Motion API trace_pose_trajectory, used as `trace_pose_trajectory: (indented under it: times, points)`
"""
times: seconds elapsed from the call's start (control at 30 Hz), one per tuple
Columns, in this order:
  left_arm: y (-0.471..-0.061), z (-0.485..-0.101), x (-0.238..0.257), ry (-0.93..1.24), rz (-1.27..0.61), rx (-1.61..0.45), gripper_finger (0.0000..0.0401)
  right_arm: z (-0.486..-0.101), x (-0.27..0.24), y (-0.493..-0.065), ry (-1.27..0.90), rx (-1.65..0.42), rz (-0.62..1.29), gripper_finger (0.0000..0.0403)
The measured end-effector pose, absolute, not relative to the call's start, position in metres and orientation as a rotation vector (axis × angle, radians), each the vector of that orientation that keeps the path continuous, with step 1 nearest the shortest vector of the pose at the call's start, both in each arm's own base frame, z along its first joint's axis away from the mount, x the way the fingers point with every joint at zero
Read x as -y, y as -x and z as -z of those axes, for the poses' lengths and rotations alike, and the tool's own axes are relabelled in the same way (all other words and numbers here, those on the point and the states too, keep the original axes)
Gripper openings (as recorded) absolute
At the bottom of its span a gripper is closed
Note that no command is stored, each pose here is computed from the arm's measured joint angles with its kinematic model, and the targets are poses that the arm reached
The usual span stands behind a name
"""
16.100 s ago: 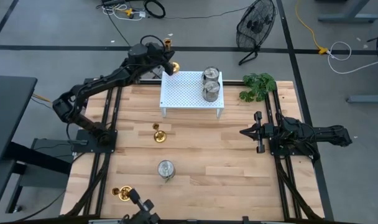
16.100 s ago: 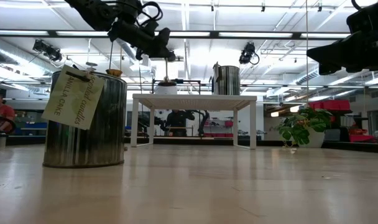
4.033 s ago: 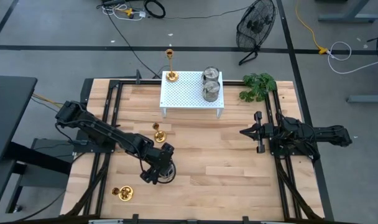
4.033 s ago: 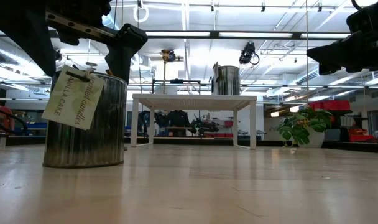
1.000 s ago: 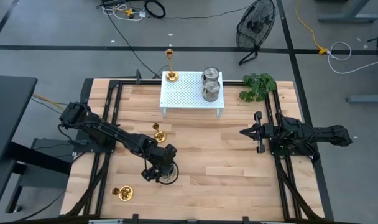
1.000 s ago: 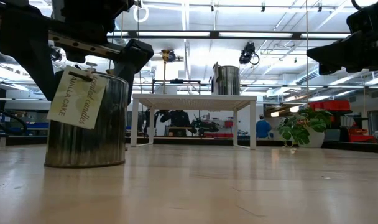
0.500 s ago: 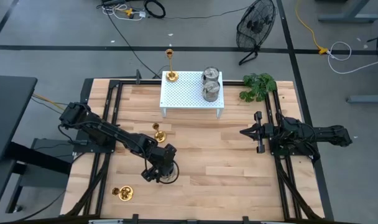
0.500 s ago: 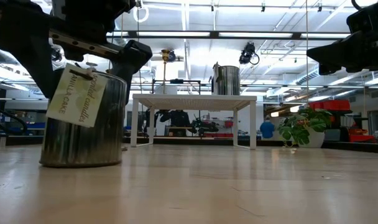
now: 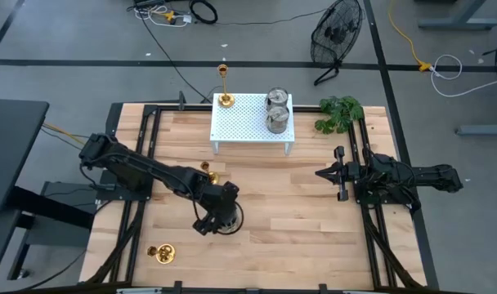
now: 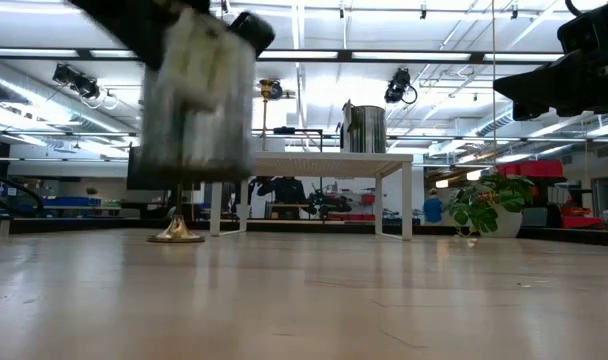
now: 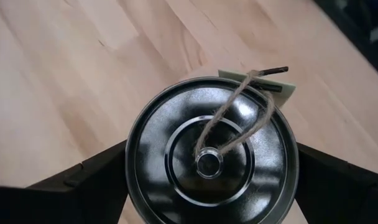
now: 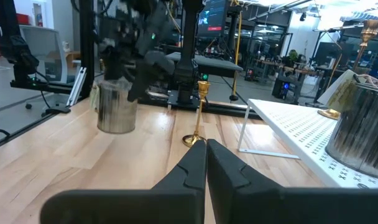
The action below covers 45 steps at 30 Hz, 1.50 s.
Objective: Pick & Place candle stick holders
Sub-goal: Put the scented candle can on the shelf
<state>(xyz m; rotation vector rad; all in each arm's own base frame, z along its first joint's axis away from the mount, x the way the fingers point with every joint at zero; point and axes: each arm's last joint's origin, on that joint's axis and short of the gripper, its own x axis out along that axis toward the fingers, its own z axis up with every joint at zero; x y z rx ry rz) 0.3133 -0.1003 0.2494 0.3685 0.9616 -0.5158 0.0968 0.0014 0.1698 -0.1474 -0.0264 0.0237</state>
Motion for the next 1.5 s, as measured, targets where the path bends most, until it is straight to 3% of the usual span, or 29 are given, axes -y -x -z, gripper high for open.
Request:
trace_pose_trajectory:
  times: [0.53,1.07,1.5]
  points:
    - [-0.335,-0.332,0.059,-0.309,0.375,-0.832,0.0384,-0.17,-0.001,-0.097,0.147,0.026,-0.024,0.0017]
    - [-0.334,-0.34,0.015,-0.257,0.25,-0.9,0.0384,-0.17,-0.001,-0.097,0.147,0.026,-0.024,0.0017]
    - [-0.327,-0.338,-0.057,-0.156,0.05,-0.949,0.0384,-0.17,-0.001,-0.097,0.147,0.026,-0.024,0.0017]
